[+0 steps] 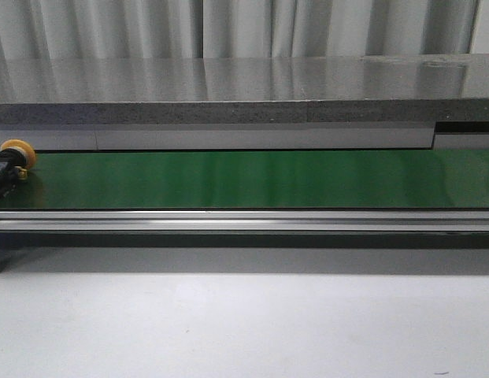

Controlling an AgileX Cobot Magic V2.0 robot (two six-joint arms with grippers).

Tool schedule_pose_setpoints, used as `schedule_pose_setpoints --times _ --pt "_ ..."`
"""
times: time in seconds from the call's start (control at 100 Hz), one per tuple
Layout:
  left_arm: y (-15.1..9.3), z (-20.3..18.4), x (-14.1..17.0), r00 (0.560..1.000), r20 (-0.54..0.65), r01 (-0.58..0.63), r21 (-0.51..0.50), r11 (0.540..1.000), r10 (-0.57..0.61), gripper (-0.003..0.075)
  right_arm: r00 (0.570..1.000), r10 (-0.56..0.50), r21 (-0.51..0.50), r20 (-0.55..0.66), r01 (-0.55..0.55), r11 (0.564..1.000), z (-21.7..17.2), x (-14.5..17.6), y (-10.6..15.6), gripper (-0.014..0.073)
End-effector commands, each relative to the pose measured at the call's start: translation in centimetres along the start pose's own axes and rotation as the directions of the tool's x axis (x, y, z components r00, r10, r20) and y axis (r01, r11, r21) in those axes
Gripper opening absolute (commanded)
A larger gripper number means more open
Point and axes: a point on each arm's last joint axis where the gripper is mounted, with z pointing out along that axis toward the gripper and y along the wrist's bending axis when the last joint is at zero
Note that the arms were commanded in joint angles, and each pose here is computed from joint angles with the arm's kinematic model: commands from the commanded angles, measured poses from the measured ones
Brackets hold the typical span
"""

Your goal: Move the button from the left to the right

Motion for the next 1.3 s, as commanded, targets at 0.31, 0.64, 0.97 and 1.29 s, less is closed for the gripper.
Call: schedule_pose_setpoints --times 0.31,0.64,0.97,1.29 --pt "-2.2 -8.4 6.4 0.905 0.426 -0.020 -0.019 1.000 0.026 0.0580 0.995 -0.012 -0.003 0.102 0.012 1.000 -0.2 -0.9 0.0 -0.0068" --pt "-2.6 -11.2 14.9 0.763 0.646 0.003 -0.055 0.998 0.033 0.0580 0.995 -0.012 -0.003 0.102 0.012 1.000 -0.2 -0.9 0.0 -0.0068" --pt "-2.8 -11.3 19.2 0.718 0.695 0.009 -0.062 0.998 0.037 0.0580 0.995 -0.012 -0.003 0.102 0.012 1.000 -0.2 -0.9 0.0 -0.0068" --pt "-2.8 -10.9 19.4 0.719 0.695 0.012 -0.061 0.998 0.034 0.0580 0.995 -0.012 -0.003 0.102 0.012 1.000 -0.2 -0.9 0.0 -0.0068"
